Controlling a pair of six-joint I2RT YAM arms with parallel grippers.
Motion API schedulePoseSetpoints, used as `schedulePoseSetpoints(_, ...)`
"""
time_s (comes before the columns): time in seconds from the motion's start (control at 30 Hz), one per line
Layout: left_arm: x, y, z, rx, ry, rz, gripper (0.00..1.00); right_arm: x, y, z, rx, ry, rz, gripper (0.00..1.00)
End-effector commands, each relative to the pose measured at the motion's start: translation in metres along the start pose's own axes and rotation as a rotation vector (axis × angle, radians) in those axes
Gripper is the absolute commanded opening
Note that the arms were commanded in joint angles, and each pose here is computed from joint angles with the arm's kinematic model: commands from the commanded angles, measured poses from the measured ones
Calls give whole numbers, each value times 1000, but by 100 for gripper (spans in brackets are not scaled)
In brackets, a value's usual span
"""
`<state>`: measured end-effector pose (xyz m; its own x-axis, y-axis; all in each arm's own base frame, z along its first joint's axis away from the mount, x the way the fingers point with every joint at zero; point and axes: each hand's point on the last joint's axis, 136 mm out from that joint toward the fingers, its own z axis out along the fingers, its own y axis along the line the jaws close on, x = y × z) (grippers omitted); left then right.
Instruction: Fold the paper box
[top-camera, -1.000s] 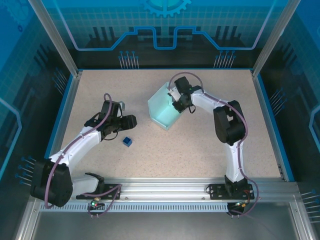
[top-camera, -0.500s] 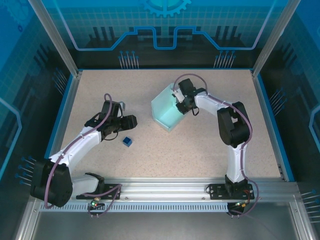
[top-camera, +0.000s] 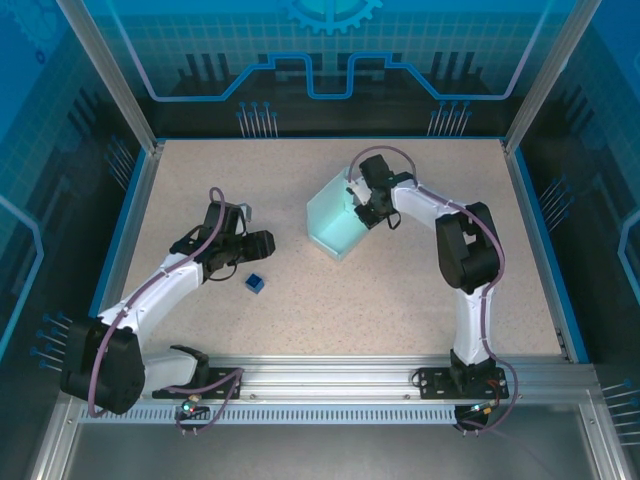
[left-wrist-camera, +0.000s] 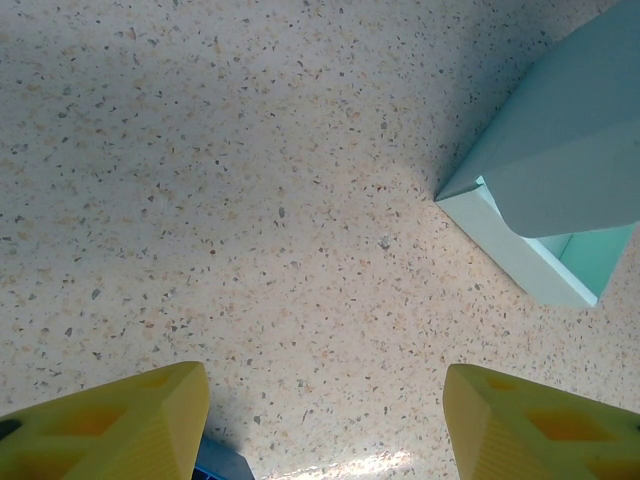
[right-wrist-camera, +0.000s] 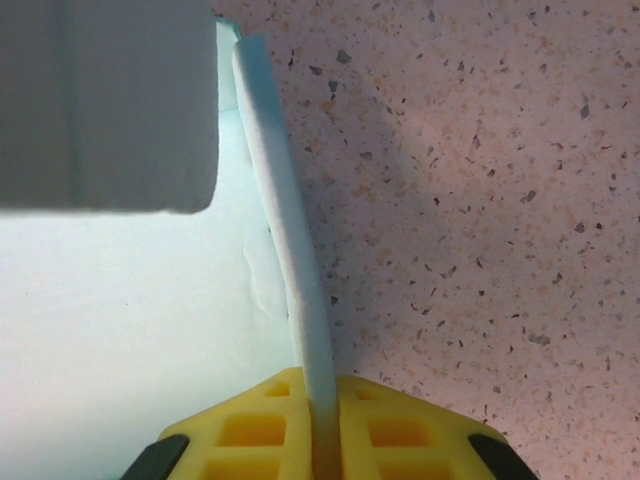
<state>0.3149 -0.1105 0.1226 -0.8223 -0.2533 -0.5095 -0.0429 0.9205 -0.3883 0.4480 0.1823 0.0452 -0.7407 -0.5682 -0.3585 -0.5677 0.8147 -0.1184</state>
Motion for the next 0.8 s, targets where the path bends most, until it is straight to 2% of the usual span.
schedulePoseSetpoints(0.0, 11, 8, 0, -41, 17, -7, 65, 41, -5, 20, 75, 165, 4, 12)
schedulePoseSetpoints(0.13, 20, 20, -1, -89, 27, -17, 65, 35, -7, 7, 58, 120, 59, 22)
schedulePoseSetpoints(0.3, 34, 31, -7, -135, 29, -35, 66, 21, 3, -16, -46, 24, 161, 42)
schedulePoseSetpoints(0.4, 41, 35, -11, -155, 32, -39, 68, 12, 10, -27, -123, -26, 208, 49)
schedulePoseSetpoints(0.67, 68, 52, -5, -215, 73, -66, 74, -7, 24, -60, -322, -170, 311, 61)
schedulePoseSetpoints(0.77, 75, 49, 2, -217, 111, -35, 75, -9, 23, -68, -334, -200, 321, 63)
